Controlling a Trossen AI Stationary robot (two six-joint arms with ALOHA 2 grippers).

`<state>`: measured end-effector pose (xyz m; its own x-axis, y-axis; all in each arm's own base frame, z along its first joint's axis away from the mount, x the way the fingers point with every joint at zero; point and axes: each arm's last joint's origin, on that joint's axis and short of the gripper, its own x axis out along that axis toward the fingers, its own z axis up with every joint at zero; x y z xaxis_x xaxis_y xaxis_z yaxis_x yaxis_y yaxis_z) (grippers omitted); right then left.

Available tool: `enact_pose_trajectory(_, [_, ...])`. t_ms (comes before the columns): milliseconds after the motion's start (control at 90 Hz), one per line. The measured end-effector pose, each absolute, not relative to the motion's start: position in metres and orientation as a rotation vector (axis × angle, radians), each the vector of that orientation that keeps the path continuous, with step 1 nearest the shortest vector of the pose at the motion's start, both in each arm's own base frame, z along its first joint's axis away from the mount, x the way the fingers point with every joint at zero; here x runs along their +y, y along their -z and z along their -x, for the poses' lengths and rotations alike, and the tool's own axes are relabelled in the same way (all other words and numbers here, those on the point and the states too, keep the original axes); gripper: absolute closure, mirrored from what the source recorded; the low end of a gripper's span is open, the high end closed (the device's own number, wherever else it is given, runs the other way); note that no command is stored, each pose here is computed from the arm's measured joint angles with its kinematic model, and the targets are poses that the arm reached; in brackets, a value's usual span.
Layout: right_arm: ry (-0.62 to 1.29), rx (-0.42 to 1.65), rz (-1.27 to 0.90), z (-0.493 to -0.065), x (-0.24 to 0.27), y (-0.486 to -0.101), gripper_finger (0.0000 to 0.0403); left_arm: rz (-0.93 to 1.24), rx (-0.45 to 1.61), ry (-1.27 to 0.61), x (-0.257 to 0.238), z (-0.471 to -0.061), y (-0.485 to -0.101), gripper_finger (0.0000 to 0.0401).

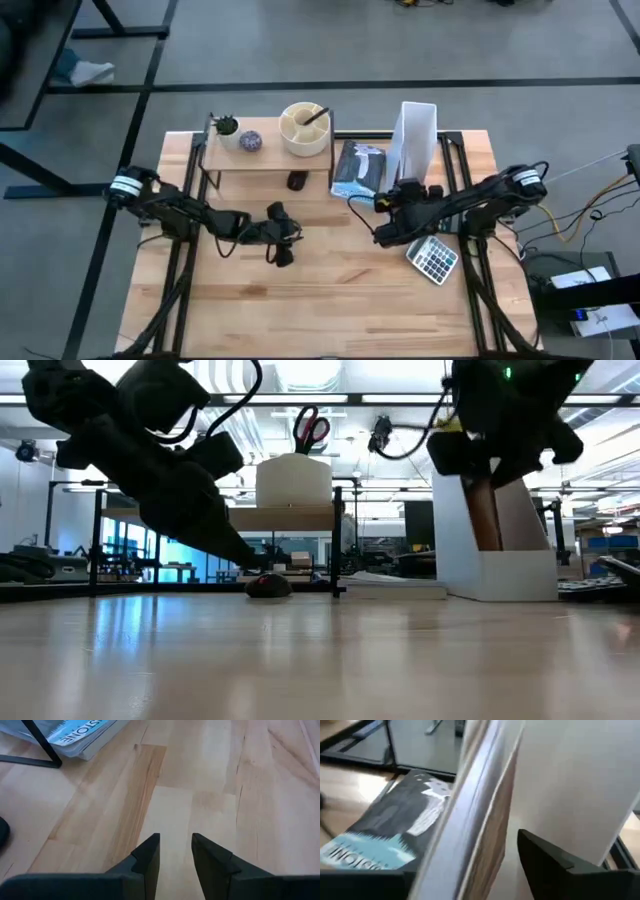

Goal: Stock shelves
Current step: Put the brown book into the white file holder, then put the blue book into the white file holder

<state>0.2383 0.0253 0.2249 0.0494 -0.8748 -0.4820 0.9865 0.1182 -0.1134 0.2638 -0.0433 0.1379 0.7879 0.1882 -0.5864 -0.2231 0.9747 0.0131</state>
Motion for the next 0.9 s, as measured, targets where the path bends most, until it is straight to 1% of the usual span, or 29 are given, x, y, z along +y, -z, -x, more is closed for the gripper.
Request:
enact_pose_trajectory(111, [1.36,0.555,-0.211,-0.243,0.03,-0.246,0.0205,0.058,0.626,-0.22,-0.044,-0.264,-0.138,0.0303])
enact_pose_trajectory(222, [1.276,0.61,-0.137,-0.25,0.035,-0.268,0.0198,0.057,0.626,-0.22,-0.044,-0.264,-0.138,0.0303])
enact_pose_trajectory(344, [1.196,0.656,-0.081,-0.257,0.039,-0.289,0.0201,0.057,0.626,-0.219,-0.044,-0.264,-0.138,0.0303])
enact_pose_trajectory(567, [1.035,0.754,-0.069,-0.264,0.052,-0.316,0.022,0.057,0.625,-0.217,-0.045,-0.264,-0.138,0.0303])
enact_pose_trajectory(711, [0.932,0.748,-0.073,-0.269,0.069,-0.322,0.0233,0.06,0.611,-0.213,-0.045,-0.264,-0.139,0.0303])
enact_pose_trajectory(900, [0.788,0.766,-0.047,-0.288,0.09,-0.31,0.0255,0.054,0.575,-0.204,-0.046,-0.266,-0.142,0.0303])
